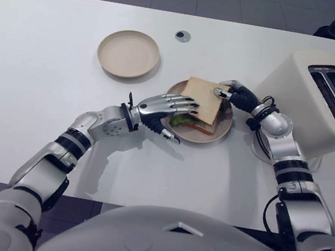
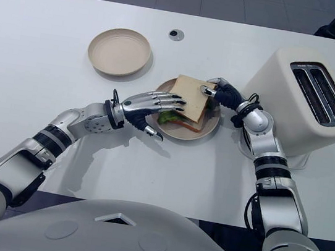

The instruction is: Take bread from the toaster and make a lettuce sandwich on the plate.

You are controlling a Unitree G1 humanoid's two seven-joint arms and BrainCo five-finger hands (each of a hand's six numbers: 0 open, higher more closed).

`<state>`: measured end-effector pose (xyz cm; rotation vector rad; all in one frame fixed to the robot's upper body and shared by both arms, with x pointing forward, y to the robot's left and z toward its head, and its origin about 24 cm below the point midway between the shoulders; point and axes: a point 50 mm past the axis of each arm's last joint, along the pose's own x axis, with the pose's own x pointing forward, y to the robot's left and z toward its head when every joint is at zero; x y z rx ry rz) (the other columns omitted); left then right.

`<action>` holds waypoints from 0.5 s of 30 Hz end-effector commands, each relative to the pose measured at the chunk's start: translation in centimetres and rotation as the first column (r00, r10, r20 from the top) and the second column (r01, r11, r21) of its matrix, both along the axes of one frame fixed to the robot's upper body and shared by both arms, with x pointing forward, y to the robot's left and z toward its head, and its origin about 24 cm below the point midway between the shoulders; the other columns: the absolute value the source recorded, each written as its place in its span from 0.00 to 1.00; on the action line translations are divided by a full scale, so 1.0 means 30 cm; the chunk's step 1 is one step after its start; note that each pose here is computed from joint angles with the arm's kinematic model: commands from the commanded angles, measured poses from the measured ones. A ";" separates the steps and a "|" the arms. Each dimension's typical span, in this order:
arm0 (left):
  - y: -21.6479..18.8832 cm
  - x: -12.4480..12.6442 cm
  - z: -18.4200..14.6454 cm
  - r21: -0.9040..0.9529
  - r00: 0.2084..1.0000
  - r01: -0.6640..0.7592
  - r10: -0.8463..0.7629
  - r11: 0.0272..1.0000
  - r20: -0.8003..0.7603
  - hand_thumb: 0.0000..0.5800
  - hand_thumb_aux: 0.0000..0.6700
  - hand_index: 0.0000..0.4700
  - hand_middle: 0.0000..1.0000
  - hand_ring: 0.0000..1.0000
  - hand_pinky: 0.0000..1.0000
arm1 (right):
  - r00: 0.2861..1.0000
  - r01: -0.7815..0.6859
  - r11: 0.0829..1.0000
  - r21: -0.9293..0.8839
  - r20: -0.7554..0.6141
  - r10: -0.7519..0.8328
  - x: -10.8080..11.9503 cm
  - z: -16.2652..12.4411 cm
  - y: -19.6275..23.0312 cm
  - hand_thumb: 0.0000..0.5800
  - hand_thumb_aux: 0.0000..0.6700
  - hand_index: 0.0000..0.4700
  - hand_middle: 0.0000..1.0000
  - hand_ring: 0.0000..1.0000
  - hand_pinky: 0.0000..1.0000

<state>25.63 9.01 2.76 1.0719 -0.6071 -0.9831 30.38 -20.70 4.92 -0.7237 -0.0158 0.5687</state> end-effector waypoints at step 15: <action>-0.047 -0.132 0.209 -0.728 0.956 0.055 -0.246 0.683 -0.158 1.00 1.00 1.00 1.00 1.00 1.00 | 0.918 -0.130 0.932 0.339 0.395 -0.015 -0.284 0.151 0.083 1.00 1.00 1.00 1.00 1.00 1.00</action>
